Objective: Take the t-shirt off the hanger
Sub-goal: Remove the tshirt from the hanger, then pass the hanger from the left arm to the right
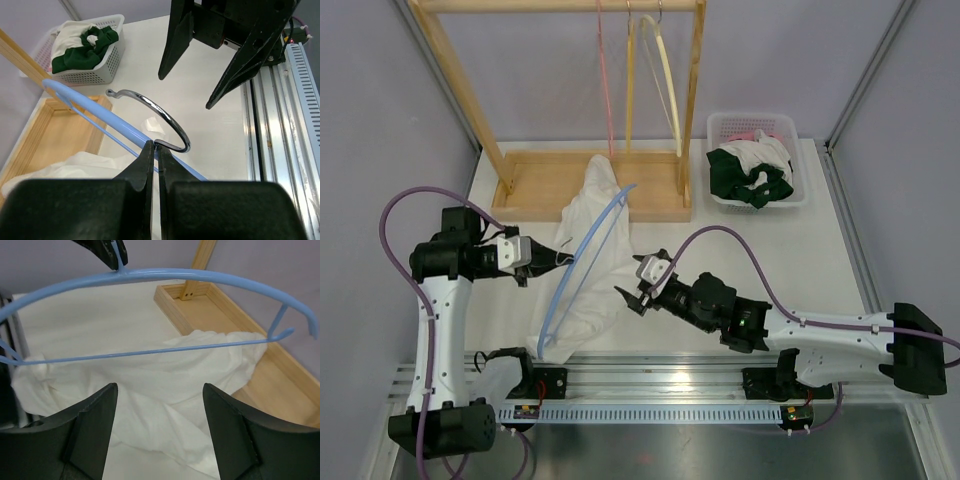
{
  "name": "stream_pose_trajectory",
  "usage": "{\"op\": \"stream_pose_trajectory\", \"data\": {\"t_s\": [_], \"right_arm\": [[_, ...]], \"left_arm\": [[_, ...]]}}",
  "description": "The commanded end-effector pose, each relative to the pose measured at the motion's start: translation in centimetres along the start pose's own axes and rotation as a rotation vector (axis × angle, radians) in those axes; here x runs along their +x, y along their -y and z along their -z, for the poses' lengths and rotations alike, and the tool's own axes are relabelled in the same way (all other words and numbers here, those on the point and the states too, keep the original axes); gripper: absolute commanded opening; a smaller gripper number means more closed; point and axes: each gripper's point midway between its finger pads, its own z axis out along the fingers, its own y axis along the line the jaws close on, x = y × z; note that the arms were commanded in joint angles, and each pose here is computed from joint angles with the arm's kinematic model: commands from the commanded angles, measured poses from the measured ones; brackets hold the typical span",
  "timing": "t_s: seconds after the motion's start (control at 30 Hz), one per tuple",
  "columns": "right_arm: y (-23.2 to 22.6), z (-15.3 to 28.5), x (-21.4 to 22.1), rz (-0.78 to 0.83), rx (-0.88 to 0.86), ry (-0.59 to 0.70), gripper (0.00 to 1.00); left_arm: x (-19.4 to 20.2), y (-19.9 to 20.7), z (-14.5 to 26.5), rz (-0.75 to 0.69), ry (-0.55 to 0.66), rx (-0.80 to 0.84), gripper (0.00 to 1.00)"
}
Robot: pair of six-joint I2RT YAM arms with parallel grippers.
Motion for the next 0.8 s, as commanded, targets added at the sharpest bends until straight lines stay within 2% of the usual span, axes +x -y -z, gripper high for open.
{"op": "stream_pose_trajectory", "data": {"t_s": [0.0,0.2,0.37,0.57,0.6,0.77], "right_arm": [[1.8,0.6,-0.7,0.247,0.034,-0.044,0.77],[2.7,-0.4,-2.0,0.551,0.073,0.071,0.78],[2.0,-2.8,-2.8,0.706,0.02,0.049,0.78],[2.0,-5.4,-4.1,0.791,0.053,0.085,0.79],[2.2,-5.9,-3.5,0.799,0.041,0.053,0.79],[3.4,-8.3,-3.6,0.745,-0.027,0.01,0.75]], "left_arm": [[-5.3,1.9,-0.2,0.205,0.234,0.028,0.0],[-5.4,0.9,-0.2,0.348,0.222,0.043,0.0],[-4.4,-0.1,-0.3,0.468,0.19,0.047,0.0],[-3.0,-1.3,-0.4,0.615,0.155,0.053,0.0],[-2.7,-1.4,-0.4,0.63,0.152,0.054,0.0],[-1.9,-1.8,-0.5,0.68,0.14,0.055,0.0]]}}
